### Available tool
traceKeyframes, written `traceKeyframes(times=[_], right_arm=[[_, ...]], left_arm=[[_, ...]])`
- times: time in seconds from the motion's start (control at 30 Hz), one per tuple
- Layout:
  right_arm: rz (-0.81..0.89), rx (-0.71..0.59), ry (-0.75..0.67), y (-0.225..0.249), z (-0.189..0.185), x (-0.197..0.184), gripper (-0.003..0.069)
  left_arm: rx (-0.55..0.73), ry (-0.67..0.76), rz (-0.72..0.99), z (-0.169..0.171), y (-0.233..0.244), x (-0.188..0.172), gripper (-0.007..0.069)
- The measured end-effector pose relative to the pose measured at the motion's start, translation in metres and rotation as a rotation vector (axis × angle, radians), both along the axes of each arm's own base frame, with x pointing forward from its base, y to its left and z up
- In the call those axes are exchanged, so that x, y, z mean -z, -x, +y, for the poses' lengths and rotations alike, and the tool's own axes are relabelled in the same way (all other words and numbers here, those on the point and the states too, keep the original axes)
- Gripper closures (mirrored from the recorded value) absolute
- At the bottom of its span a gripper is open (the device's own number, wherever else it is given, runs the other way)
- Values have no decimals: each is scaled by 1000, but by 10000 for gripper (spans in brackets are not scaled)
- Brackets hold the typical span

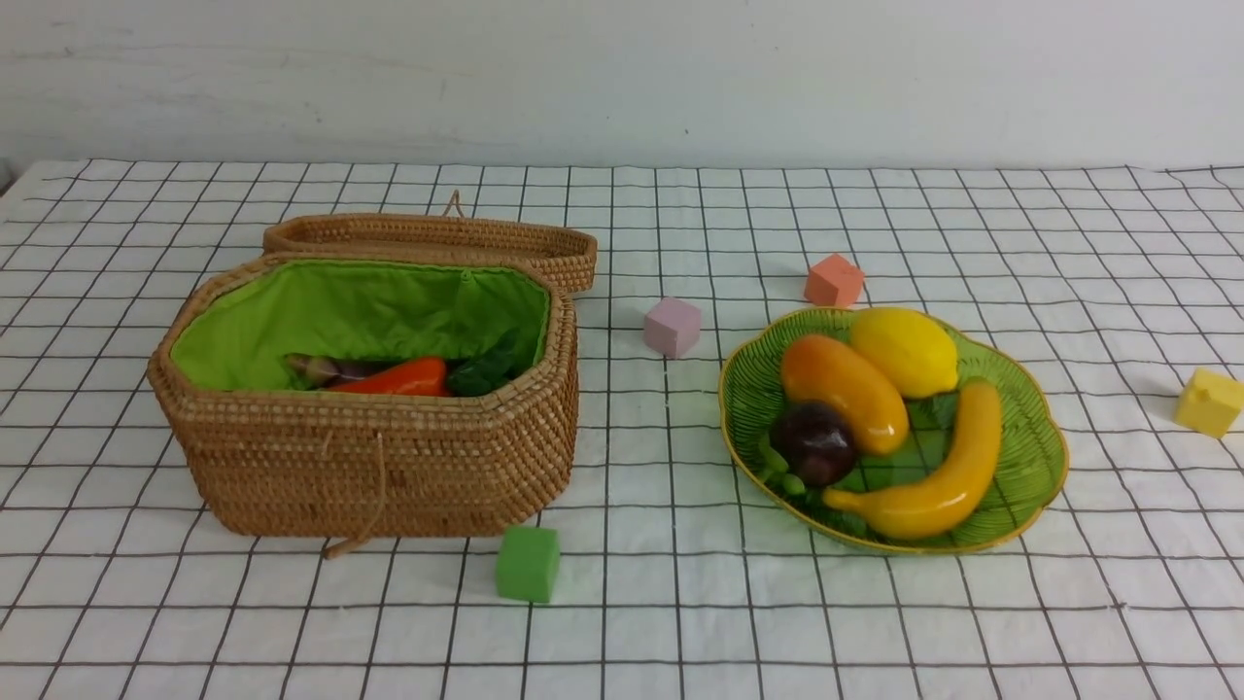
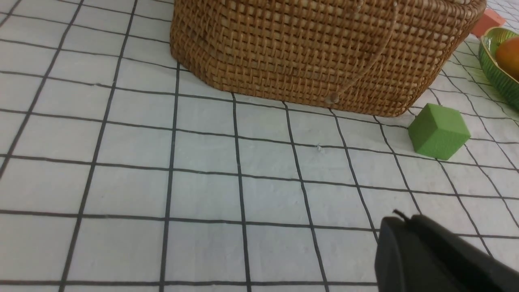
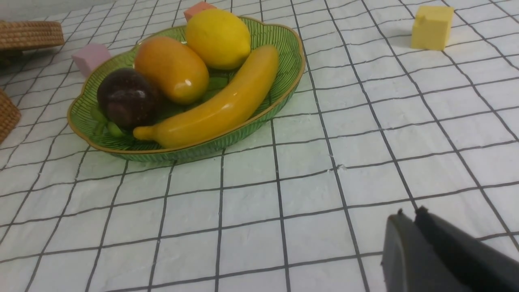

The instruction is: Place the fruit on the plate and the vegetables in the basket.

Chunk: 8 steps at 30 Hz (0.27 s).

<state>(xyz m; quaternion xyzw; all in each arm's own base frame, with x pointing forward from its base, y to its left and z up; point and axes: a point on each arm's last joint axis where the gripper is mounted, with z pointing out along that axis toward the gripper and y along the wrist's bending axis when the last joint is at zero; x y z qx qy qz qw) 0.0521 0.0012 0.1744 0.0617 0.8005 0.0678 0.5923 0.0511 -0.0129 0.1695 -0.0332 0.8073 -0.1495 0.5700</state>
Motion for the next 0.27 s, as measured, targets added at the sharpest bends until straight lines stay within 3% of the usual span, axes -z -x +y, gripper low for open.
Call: traceKeyframes(times=[0.27], right_arm=[[0,0,0,0,0,0,597]], left_arm=[[0,0,0,0,0,0,635]])
